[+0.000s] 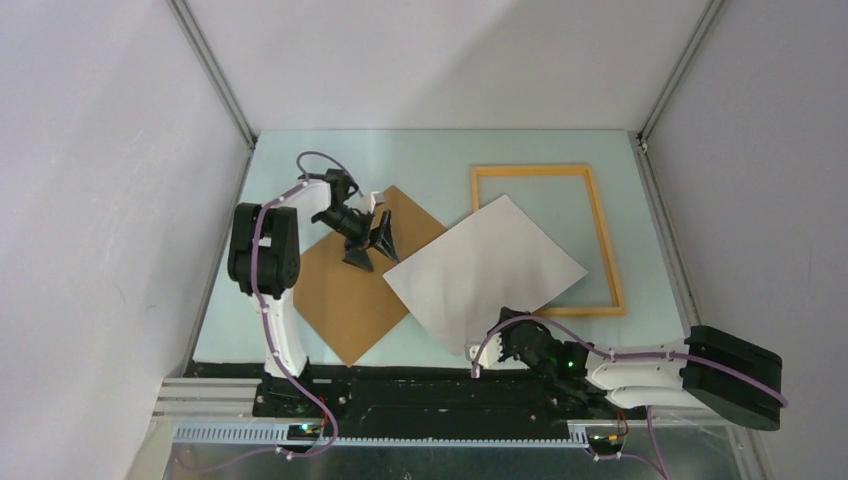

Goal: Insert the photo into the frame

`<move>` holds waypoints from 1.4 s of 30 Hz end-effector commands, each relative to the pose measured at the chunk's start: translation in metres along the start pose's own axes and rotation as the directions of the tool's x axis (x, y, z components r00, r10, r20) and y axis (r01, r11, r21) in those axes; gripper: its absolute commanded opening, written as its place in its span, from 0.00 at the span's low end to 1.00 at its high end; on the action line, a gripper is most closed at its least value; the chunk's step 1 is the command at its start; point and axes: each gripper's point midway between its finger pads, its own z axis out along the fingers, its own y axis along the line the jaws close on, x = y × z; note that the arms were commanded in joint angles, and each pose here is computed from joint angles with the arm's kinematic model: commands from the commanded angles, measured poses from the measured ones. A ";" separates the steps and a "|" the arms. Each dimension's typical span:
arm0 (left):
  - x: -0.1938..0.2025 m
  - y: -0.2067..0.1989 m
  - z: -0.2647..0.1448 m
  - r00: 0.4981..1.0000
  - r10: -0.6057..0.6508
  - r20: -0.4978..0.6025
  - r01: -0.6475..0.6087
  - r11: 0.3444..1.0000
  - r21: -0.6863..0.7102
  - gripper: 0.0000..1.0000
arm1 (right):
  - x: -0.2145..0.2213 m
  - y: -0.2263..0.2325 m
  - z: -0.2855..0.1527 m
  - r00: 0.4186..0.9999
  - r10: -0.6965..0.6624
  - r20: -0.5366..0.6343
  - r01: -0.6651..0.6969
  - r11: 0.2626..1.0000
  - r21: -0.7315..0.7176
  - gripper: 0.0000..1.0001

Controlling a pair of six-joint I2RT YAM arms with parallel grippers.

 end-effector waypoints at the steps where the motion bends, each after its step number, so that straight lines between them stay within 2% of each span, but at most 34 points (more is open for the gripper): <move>1: -0.023 -0.010 -0.007 0.998 0.038 0.049 -0.038 0.999 -0.004 1.00 | 0.011 0.022 -0.003 0.999 0.016 -0.046 -0.021 0.994 -0.110 0.10; 2: -0.028 -0.013 -0.009 0.997 0.053 0.061 -0.053 0.999 -0.005 1.00 | 0.013 0.024 -0.004 0.998 0.018 -0.054 -0.024 0.993 -0.119 0.13; 3: -0.030 -0.015 -0.009 0.996 0.061 0.061 -0.060 0.998 -0.005 1.00 | 0.013 0.023 -0.005 0.998 0.021 -0.058 -0.028 0.993 -0.119 0.22; 7: -0.047 -0.029 -0.010 0.989 0.124 0.086 -0.123 0.992 -0.015 1.00 | 0.015 0.023 -0.007 0.997 0.029 -0.072 -0.038 0.991 -0.127 0.43; 11: -0.074 -0.053 -0.014 0.964 0.229 0.132 -0.227 0.973 -0.030 1.00 | 0.013 0.020 -0.007 0.997 0.036 -0.073 -0.045 0.991 -0.126 0.62; 16: -0.105 -0.074 -0.004 0.933 0.326 0.156 -0.317 0.945 -0.075 1.00 | 0.017 0.020 -0.011 0.994 0.050 -0.095 -0.063 0.988 -0.140 0.76; 19: -0.125 -0.097 0.005 0.911 0.370 0.179 -0.361 0.929 -0.082 1.00 | 0.020 0.022 -0.014 0.992 0.061 -0.110 -0.077 0.986 -0.146 0.78; 24: -0.150 -0.114 0.034 0.908 0.376 0.184 -0.372 0.927 -0.057 1.00 | 0.022 0.022 -0.017 0.989 0.087 -0.119 -0.104 0.984 -0.143 0.79; 32: -0.167 -0.123 0.063 0.882 0.434 0.182 -0.435 0.900 -0.034 1.00 | 0.020 0.020 -0.018 0.987 0.111 -0.117 -0.127 0.983 -0.133 0.78; 42: -0.158 -0.135 0.094 0.869 0.472 0.146 -0.486 0.871 0.076 1.00 | 0.022 0.017 -0.018 0.985 0.123 -0.124 -0.139 0.982 -0.126 0.77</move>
